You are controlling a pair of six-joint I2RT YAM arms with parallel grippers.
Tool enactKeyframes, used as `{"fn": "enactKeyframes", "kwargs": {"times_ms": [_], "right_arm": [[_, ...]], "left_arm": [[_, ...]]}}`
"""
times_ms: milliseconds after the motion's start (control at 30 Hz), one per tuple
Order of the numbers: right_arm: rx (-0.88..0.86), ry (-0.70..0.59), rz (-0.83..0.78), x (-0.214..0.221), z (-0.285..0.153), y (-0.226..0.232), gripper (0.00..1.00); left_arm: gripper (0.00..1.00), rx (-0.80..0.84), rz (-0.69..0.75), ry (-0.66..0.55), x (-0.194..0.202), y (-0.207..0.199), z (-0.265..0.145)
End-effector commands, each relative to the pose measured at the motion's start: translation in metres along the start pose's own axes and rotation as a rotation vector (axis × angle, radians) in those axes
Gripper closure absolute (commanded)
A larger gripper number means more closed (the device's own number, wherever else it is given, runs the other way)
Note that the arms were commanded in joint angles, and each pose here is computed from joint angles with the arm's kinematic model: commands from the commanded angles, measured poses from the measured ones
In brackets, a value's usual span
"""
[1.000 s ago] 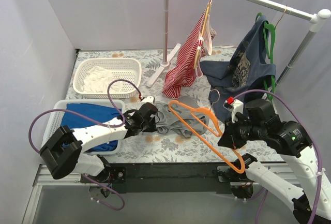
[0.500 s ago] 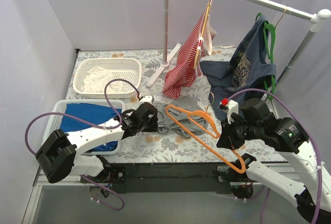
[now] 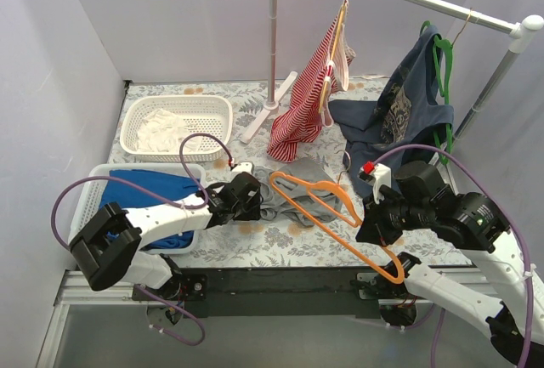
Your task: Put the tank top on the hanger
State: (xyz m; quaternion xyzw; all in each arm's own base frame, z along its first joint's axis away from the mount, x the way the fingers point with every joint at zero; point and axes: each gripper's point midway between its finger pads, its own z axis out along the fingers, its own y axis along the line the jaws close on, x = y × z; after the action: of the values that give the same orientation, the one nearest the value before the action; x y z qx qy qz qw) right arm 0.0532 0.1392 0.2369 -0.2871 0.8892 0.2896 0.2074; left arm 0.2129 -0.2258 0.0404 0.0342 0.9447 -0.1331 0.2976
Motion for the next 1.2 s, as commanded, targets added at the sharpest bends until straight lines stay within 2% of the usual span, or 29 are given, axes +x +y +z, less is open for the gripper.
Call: {"fn": "enactKeyframes", "kwargs": {"times_ms": [0, 100, 167, 200, 267, 400, 700, 900, 1167], "right_arm": [[-0.017, -0.056, -0.053, -0.015, -0.011, 0.008, 0.99], [-0.019, -0.055, -0.060, -0.015, -0.011, 0.009, 0.99], [-0.020, -0.048, -0.064, -0.013, -0.009, 0.008, 0.99], [-0.023, -0.040, -0.063, -0.011, -0.008, 0.008, 0.99], [-0.026, -0.020, -0.060, -0.008, -0.004, 0.008, 0.99], [-0.040, 0.006, -0.064, -0.002, 0.000, 0.009, 0.99], [-0.065, 0.073, -0.083, 0.010, 0.012, 0.009, 0.99], [-0.031, 0.072, -0.095, 0.005, 0.026, 0.000, 0.99], [-0.026, -0.005, -0.122, -0.018, 0.044, -0.002, 0.99]], "left_arm": [[0.55, -0.035, -0.007, -0.059, -0.010, 0.002, 0.007], [0.57, -0.048, -0.016, -0.082, -0.013, 0.004, 0.009], [0.65, -0.054, -0.020, -0.110, -0.019, 0.005, 0.008], [0.69, -0.057, -0.022, -0.118, -0.022, 0.005, 0.007], [0.86, -0.054, -0.025, -0.143, -0.030, 0.001, 0.005], [1.00, -0.040, -0.024, -0.161, -0.039, -0.005, 0.000], [1.00, -0.019, -0.035, -0.157, -0.056, -0.018, -0.015], [1.00, 0.003, -0.025, -0.140, -0.064, -0.028, -0.023], [1.00, 0.072, -0.011, -0.124, -0.071, -0.041, -0.045]]}}
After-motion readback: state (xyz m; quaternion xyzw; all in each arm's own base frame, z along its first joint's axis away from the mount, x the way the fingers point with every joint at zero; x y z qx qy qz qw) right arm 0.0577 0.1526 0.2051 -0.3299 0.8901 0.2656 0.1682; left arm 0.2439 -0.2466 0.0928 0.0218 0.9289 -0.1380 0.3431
